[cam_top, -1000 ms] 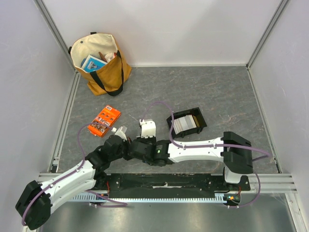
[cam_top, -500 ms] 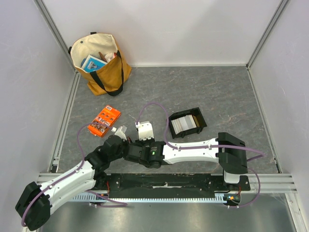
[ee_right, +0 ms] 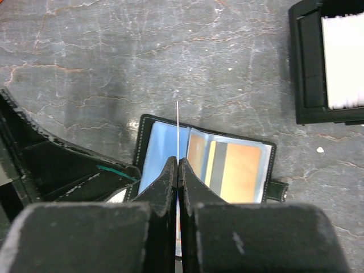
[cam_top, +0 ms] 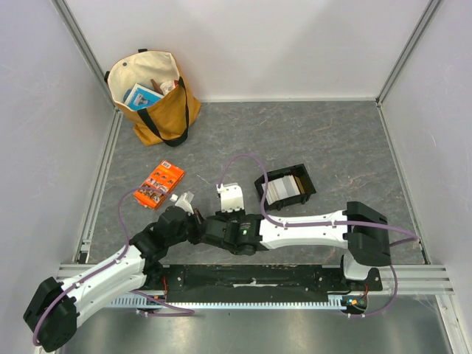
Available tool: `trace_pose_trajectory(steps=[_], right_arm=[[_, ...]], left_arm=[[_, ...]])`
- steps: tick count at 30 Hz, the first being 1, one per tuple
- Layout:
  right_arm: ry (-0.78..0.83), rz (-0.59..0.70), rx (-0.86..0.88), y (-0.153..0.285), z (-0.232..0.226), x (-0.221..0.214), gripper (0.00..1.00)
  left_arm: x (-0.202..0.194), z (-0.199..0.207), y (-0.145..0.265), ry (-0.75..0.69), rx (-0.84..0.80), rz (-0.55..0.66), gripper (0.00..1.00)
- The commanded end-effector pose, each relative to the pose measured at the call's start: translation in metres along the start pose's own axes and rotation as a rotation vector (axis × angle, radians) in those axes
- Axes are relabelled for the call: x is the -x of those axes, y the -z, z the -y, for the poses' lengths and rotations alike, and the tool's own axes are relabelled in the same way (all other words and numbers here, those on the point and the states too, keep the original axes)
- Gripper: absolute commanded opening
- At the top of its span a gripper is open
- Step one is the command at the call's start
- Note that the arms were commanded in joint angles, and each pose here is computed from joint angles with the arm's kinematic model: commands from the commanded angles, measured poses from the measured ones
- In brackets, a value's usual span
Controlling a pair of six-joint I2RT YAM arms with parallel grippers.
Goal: Put the credit cards into the card holder
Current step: Turn over the card slot in the card holder.
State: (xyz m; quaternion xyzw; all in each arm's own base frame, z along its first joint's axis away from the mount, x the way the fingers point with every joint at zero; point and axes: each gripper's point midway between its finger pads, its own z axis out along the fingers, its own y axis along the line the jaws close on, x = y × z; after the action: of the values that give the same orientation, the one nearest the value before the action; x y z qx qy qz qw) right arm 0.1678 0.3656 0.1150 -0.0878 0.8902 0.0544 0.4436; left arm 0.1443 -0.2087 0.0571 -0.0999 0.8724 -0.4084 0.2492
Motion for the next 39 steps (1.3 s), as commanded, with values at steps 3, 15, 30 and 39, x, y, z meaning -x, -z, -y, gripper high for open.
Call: trace_pose_trajectory(steps=[3,15,30,39], right_arm=[[-0.089,0.048,-0.028,0.013,0.03,0.019,0.0],[-0.152,0.014,-0.072,0.011,0.068,0.014,0.0],[-0.363,-0.115,0.16,-0.004,0.072,-0.011,0.0],[-0.362,-0.208,0.16,-0.02,0.069,-0.04,0.0]], left_arm=[[0.005,0.008,0.001,-0.011,-0.016,0.009,0.02],[0.004,0.01,-0.001,-0.021,-0.011,-0.005,0.02],[-0.006,-0.037,-0.011,-0.007,0.183,-0.031,0.02],[-0.008,-0.04,-0.011,-0.009,0.187,-0.036,0.02]])
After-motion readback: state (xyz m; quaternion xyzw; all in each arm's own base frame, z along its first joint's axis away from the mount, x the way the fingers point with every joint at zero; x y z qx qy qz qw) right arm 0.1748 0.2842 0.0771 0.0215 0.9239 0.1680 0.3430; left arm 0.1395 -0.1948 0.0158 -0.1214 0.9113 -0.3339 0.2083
